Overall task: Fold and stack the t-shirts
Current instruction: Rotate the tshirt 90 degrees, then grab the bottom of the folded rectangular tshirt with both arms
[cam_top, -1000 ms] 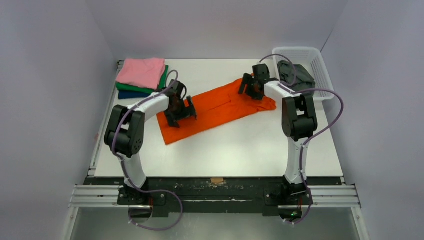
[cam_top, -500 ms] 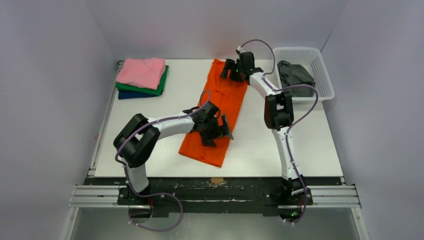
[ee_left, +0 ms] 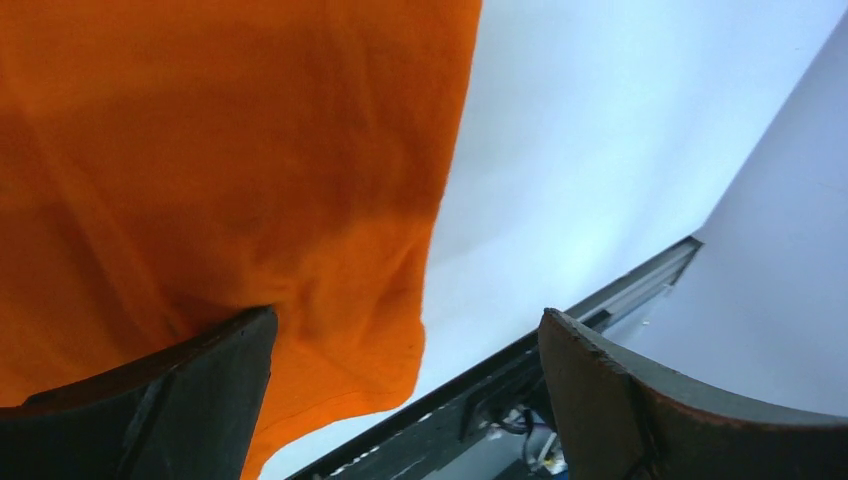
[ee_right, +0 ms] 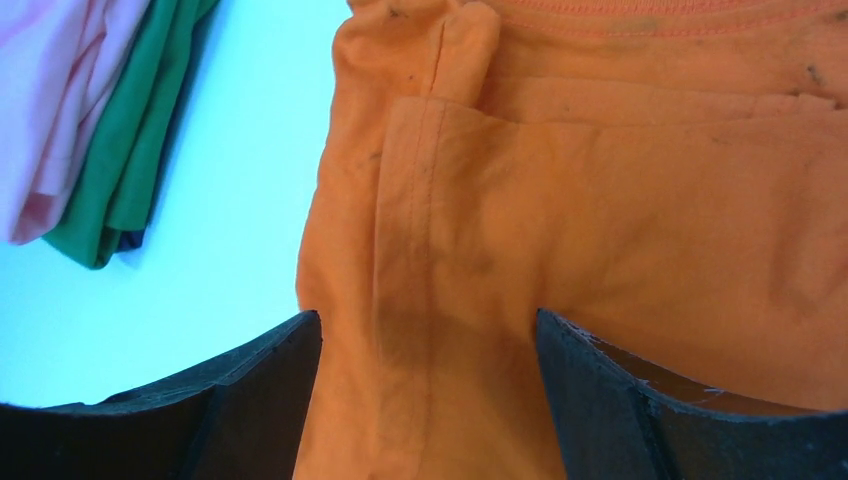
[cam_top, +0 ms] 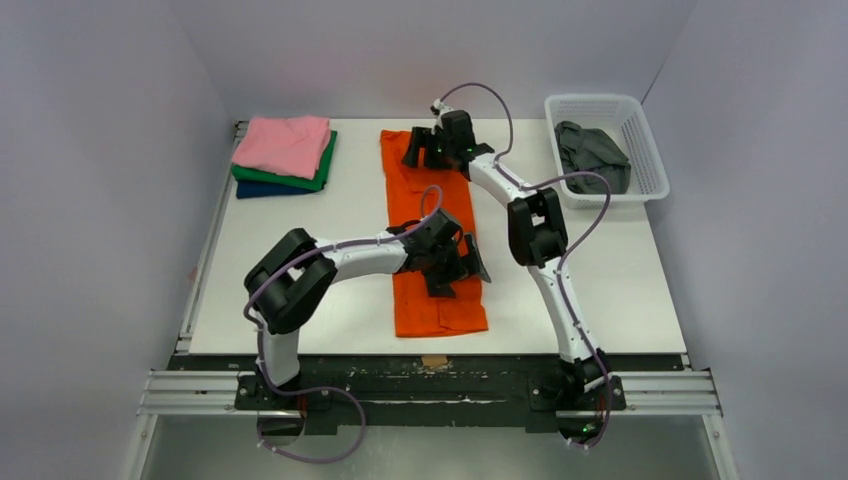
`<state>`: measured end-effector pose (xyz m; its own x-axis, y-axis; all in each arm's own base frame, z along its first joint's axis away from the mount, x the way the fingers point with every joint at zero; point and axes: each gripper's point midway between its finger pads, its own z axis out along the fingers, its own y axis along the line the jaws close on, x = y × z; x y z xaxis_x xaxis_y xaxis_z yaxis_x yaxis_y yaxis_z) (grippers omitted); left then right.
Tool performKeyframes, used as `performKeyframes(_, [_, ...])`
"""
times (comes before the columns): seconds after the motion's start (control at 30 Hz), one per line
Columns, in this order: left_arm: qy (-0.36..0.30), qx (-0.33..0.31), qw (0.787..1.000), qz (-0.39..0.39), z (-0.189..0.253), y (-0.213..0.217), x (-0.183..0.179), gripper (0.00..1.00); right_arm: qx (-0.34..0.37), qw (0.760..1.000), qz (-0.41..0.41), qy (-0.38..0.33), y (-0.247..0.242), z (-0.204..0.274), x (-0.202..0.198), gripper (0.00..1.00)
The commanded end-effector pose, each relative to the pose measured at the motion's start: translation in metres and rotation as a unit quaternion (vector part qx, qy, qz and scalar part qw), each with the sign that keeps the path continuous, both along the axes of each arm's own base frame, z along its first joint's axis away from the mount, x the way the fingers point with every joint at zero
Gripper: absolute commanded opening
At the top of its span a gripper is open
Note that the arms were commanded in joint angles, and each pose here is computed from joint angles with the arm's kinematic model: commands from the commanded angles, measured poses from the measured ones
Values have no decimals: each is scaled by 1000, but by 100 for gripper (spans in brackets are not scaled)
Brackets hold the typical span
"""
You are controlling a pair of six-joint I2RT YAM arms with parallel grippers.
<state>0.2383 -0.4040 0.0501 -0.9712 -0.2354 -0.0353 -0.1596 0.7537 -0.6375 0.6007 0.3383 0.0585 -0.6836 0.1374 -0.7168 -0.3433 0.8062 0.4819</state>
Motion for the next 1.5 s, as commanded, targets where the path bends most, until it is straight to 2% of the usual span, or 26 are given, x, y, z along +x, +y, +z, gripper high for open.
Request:
performKeyframes(0.0, [-62,70,995,-20,17,34,-6,100,35,997,11,-70,-8,123,-8,78])
performKeyframes(0.03, [-77,67,994,-30,29,35,-9,100,40,995,11,-91,-12,154,-15,79])
performKeyframes(0.1, [-102,70,991,-52,47,40,-18,100,32,993,7,-110,-23,182,-30,79])
performKeyframes(0.2, [-131,115,982,-75,58,64,-34,100,3,994,-38,-107,-57,192,-61,79])
performKeyframes(0.33, [-133,182,972,-67,45,119,-56,100,-43,991,-110,-64,-110,161,-121,79])
performKeyframes(0.47, [-134,200,969,-47,31,163,-79,100,-104,977,-183,42,-165,100,-197,78])
performKeyframes(0.53, [-137,206,968,-37,25,176,-83,100,-107,971,-196,83,-175,73,-230,77])
performKeyframes(0.63, [-142,198,969,-37,20,175,-83,99,-82,969,-205,112,-176,64,-253,73])
performKeyframes(0.73, [-135,205,968,-46,12,173,-83,83,-91,969,-197,113,-175,66,-273,71])
performKeyframes(0.83, [-127,209,968,-46,2,172,-83,73,-86,967,-203,127,-181,55,-293,70])
performKeyframes(1.0, [-102,204,972,-55,-18,165,-88,56,-85,969,-154,171,-174,24,-334,66])
performKeyframes(1.13, [-82,212,972,-61,-31,165,-93,36,-92,969,-102,204,-167,5,-367,63])
performKeyframes(1.23, [-71,217,972,-57,-37,167,-95,19,-119,961,-72,239,-172,-9,-391,61])
performKeyframes(1.33, [-67,216,973,-50,-39,169,-98,1,-112,955,-41,272,-169,-20,-416,58])
performKeyframes(1.47, [-68,212,974,-45,-38,173,-101,0,-91,948,-3,304,-162,-27,-442,55])
